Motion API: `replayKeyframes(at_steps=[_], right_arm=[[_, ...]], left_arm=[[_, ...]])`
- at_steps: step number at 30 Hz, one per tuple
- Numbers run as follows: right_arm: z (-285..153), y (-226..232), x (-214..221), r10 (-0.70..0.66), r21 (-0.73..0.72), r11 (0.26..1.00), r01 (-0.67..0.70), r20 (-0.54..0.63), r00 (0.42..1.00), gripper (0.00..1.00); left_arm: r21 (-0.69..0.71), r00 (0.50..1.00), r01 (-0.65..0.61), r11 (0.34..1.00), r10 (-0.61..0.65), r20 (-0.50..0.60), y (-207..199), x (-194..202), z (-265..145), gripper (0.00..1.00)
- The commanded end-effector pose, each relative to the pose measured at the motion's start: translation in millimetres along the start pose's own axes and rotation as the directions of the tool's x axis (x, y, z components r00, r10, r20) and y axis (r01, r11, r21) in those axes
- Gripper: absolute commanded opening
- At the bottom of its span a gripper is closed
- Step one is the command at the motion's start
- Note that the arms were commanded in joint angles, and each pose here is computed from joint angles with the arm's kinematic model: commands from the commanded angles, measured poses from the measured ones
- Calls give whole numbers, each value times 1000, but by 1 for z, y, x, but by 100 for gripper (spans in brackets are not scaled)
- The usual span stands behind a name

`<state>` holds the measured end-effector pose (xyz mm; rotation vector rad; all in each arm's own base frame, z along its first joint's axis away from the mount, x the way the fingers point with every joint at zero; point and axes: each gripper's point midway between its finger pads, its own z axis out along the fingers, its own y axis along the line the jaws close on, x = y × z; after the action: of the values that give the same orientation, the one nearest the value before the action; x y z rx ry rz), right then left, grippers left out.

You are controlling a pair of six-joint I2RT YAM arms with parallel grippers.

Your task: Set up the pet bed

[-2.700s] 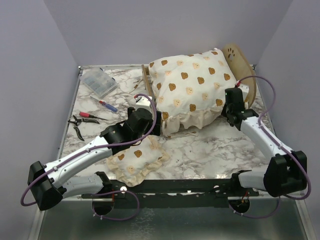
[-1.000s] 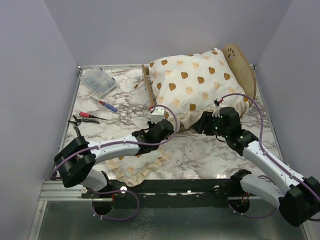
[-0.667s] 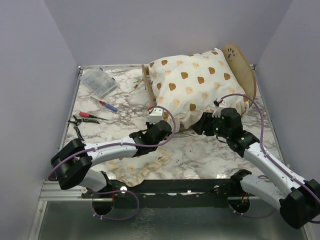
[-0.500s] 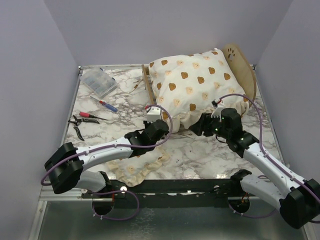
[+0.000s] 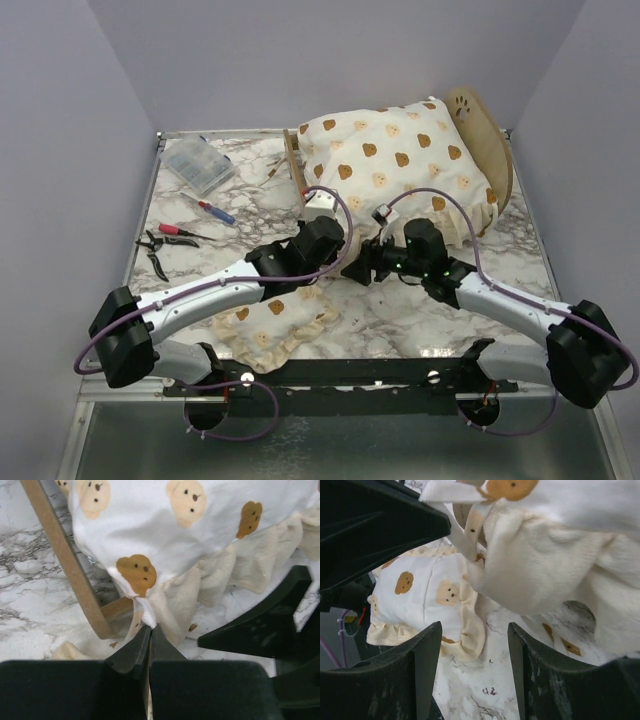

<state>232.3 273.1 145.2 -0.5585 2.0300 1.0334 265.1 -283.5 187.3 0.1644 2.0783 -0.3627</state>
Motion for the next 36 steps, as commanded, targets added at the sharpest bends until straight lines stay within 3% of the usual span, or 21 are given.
replayKeyframes(at_steps=[1, 14, 24, 27, 30, 36], right_arm=[[17, 11, -9, -101, -74, 992, 106, 64, 993, 60], [41, 1, 18, -61, -100, 993, 65, 37, 997, 60], [29, -59, 46, 81, 239, 967, -82, 13, 997, 62], [18, -33, 40, 18, 112, 994, -20, 21, 1000, 62], [1, 1, 21, -42, -22, 999, 44, 101, 994, 62], [-17, 42, -26, -110, -147, 978, 148, 243, 964, 65]], left_arm=[[70, 998, -24, 997, 28, -51, -18, -6, -1, 0], [134, 995, 77, 988, -68, -74, -39, -18, -2, 0], [169, 988, 153, 974, -146, -56, -40, -37, -2, 0], [163, 986, 162, 973, -154, -61, -35, -35, 0, 0], [167, 985, 167, 972, -157, -73, -35, -31, 2, 0], [173, 984, 171, 970, -160, -76, -35, -31, 4, 0]])
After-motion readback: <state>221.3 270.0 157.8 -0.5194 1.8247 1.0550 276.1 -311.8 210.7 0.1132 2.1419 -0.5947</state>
